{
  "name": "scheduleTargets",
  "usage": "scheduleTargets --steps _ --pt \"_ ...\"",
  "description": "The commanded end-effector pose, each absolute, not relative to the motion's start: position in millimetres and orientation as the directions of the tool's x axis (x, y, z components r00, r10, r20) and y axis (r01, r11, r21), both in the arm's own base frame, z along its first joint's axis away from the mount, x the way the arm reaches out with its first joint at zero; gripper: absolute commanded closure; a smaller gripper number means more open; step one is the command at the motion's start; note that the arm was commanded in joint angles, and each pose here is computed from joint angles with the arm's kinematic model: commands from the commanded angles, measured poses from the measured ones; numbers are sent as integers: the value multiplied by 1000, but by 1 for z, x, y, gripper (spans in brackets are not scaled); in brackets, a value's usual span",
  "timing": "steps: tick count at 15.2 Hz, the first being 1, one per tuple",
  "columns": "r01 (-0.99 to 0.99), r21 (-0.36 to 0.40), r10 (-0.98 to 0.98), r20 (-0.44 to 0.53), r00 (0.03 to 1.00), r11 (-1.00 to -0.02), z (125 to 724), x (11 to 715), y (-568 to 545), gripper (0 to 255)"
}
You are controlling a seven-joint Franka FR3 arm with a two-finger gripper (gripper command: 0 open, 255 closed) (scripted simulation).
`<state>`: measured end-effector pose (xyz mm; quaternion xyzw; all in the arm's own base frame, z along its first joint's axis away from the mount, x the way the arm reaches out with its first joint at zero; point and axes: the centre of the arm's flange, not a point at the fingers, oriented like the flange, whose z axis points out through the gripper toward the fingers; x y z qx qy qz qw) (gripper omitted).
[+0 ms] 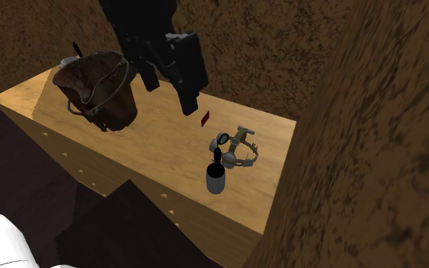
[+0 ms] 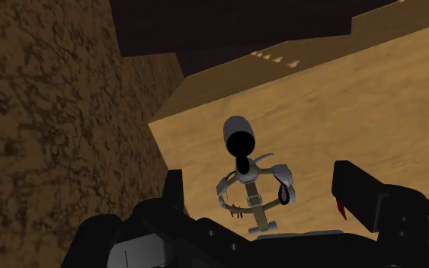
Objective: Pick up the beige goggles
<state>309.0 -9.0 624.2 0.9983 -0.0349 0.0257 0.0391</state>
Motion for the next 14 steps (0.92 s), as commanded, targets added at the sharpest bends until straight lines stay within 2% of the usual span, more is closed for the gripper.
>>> scheduleTargets --steps 1,14 --pt "-72 76 -68 54 996 -995 624 309 -9 0" --pt "-54 25 -52 84 995 -998 490 410 -9 0"
